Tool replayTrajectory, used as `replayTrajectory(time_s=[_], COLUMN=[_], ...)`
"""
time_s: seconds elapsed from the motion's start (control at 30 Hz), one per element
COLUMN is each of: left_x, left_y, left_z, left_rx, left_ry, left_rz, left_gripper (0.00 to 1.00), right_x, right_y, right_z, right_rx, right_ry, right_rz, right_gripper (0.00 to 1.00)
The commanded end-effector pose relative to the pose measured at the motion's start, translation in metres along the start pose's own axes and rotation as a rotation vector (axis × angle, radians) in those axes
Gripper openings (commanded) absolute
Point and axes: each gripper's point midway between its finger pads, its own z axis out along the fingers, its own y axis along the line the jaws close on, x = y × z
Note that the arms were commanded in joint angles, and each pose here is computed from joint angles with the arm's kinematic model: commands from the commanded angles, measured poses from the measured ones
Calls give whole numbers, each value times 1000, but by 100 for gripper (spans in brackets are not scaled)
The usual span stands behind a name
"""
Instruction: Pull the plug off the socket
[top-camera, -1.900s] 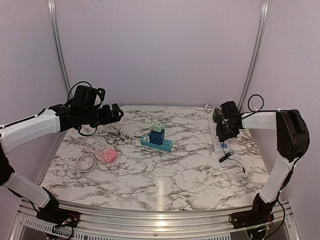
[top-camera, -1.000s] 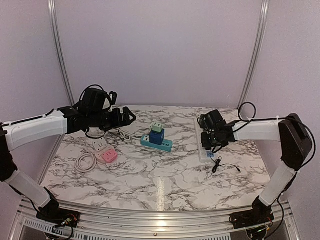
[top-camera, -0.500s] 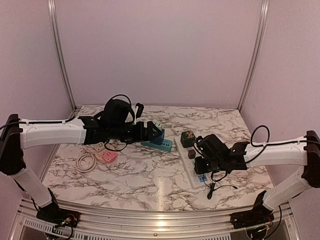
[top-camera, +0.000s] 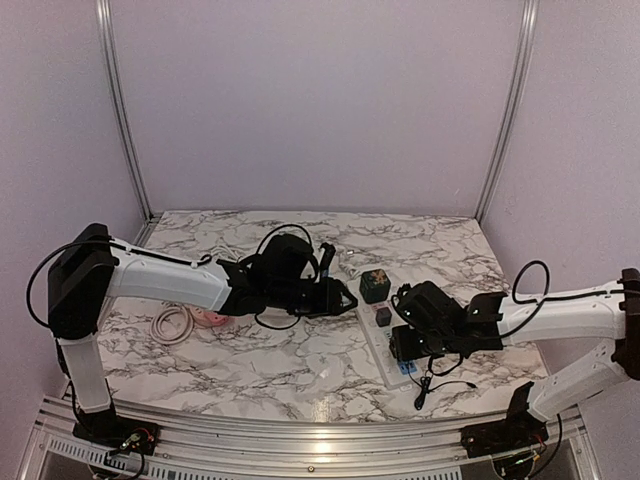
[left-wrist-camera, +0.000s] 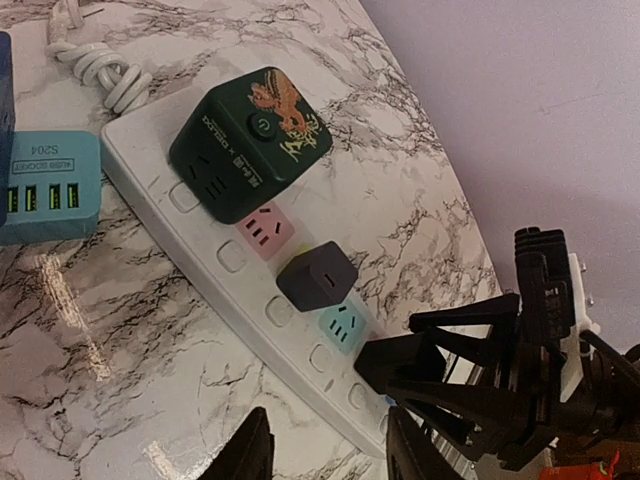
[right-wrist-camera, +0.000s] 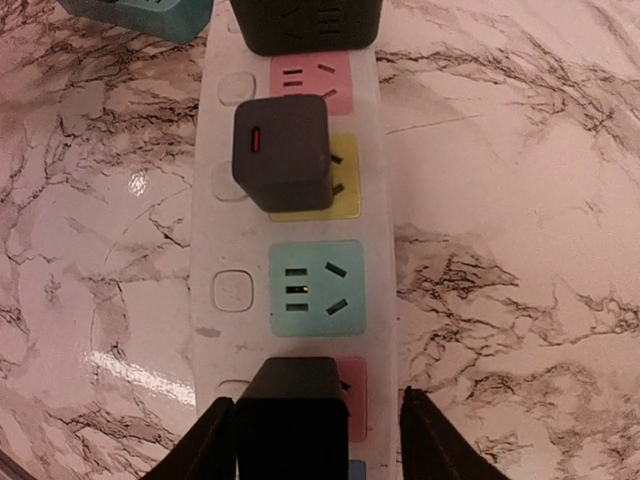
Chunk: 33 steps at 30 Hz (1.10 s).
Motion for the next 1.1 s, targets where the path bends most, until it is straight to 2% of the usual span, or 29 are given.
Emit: replayTrajectory(time_s=[0.0, 0.07, 0.2, 0.27, 0.33, 0.6, 1.07], left_x=[9, 17, 28, 34, 40, 52, 64], left_y=[-11, -12, -15, -15, -15, -8, 19], left_z=[22, 31, 47, 56, 64, 91, 111], left_rx=[50, 63, 74, 70, 68, 40, -51], left_ry=[28, 54, 96, 116, 136, 185, 223], left_rz=[-3, -5, 3, 8, 11, 10, 12], left_gripper=[35, 27, 13, 5, 2, 0, 0], right_x=[-7, -8, -12, -11, -10, -7, -10], right_y=[4, 3, 7, 8, 8, 10, 14], right_z=[-9, -12, -17, -17, -17, -14, -4], right_rx=[16, 18, -4, -6, -8, -35, -26], right_ry=[13, 15, 10, 20, 29, 48, 51], right_rz=[-28, -36, -54, -67, -79, -91, -101], right_gripper=[63, 65, 63, 58, 55, 45, 43])
